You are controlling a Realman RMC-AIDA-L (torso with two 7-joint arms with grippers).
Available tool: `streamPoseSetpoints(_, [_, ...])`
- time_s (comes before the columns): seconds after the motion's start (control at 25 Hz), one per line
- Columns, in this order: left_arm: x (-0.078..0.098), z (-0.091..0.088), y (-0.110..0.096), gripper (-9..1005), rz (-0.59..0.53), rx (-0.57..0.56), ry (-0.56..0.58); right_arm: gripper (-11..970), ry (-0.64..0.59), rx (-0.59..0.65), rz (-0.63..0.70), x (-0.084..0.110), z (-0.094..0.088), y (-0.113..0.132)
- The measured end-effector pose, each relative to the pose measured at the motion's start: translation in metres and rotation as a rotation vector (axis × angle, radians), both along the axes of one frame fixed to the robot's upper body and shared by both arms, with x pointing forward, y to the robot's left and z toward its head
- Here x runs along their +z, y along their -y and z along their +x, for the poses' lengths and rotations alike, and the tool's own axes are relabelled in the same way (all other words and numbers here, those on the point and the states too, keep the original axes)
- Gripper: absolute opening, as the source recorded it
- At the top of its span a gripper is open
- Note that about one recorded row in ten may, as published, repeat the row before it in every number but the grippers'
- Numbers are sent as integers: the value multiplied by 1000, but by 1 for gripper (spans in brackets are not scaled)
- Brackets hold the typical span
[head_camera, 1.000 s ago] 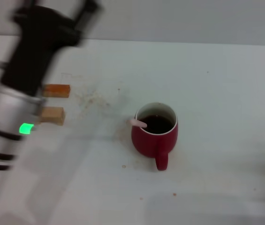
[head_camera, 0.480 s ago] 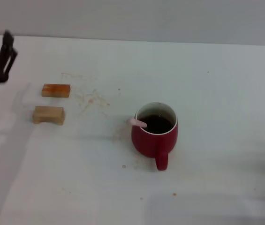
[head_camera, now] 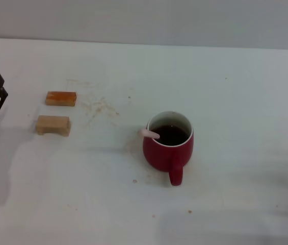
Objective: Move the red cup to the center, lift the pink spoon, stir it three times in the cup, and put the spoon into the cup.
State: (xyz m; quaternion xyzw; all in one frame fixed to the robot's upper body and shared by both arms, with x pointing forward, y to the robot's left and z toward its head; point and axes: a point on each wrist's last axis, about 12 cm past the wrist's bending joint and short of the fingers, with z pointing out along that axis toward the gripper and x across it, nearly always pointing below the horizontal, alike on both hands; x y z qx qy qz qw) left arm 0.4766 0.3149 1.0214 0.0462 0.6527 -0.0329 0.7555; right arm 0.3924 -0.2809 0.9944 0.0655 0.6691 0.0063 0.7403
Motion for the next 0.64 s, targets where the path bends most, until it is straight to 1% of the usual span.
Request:
streamPoseSetpoints(0.16, [-3,-3,-2,813,5,7,-14,0,22,-2,-2,3,-1,0])
streamPoseSetpoints(0.32, [-5,-10,-4,813,6,11,-17,0,24,-2,-10,2,-2,2])
streamPoseSetpoints(0.64, [-7,-16,-8,813,7,26,-23,0,40,13,-13,4,-2,1])
